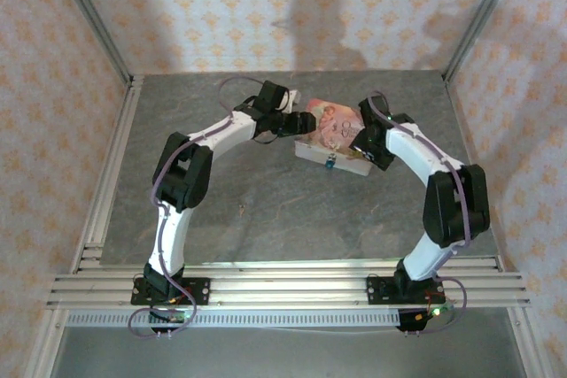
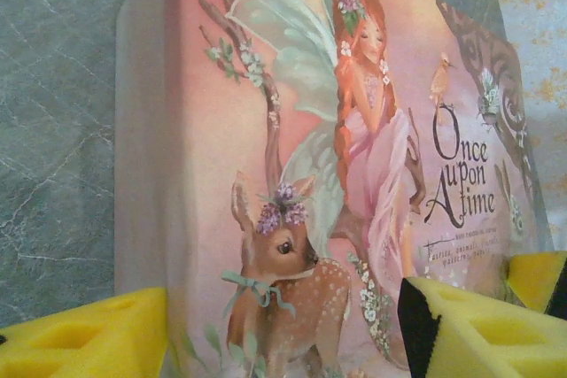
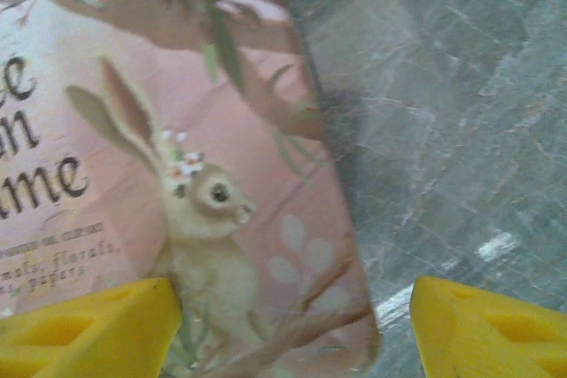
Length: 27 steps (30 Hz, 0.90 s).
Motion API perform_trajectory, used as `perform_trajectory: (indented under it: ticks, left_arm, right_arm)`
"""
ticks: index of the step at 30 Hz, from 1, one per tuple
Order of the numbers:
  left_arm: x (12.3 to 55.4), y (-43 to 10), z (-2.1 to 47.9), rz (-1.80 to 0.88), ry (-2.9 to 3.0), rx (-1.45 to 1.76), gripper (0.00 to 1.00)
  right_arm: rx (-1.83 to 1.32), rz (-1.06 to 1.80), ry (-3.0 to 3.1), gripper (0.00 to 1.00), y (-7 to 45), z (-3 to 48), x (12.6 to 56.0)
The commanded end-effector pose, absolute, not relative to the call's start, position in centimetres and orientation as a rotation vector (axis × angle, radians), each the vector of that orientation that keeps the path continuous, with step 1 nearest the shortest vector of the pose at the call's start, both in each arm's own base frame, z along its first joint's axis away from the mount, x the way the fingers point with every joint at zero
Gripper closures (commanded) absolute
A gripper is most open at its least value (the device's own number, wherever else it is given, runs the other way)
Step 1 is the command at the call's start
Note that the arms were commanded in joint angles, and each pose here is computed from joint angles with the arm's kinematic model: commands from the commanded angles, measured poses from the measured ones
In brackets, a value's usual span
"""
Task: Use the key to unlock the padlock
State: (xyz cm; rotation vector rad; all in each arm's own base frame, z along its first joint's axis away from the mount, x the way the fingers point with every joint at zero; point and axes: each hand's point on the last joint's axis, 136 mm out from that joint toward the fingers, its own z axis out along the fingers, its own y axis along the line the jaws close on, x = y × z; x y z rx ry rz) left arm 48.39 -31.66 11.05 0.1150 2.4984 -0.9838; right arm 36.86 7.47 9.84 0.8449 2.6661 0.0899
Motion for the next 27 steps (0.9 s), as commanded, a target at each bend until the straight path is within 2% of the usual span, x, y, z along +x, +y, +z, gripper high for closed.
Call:
perform_trajectory:
  ticks: [1,7,15,20,27]
  left_arm:
    - [47.5,-31.1,11.0,-1.006,2.505,0.112,0.32]
    - [46.8,-26.6,11.2,-0.932,2.528,0.053,0.32]
    - [47.1,-17.9,10.9,-0.776,2.551,-0.12,0.32]
    - [46.9,-15.2,10.5,-0.658,2.578,-0.149,0.3]
    - [45.3,-11.3,15.1,-0.463,2.521,-0.192,0.22]
  right_arm:
    - [0.706,0.155,2.736,0.28,11.6,9.4,37.6]
    - [0.562,0.203,2.803,0.3,17.4,8.2,40.3]
    - [0.377,0.267,2.825,0.31,24.6,7.8,45.0]
    - [0.356,0.293,2.804,0.3,26.1,8.8,46.1]
    - [0.355,0.325,2.719,0.24,25.4,13.6,45.9]
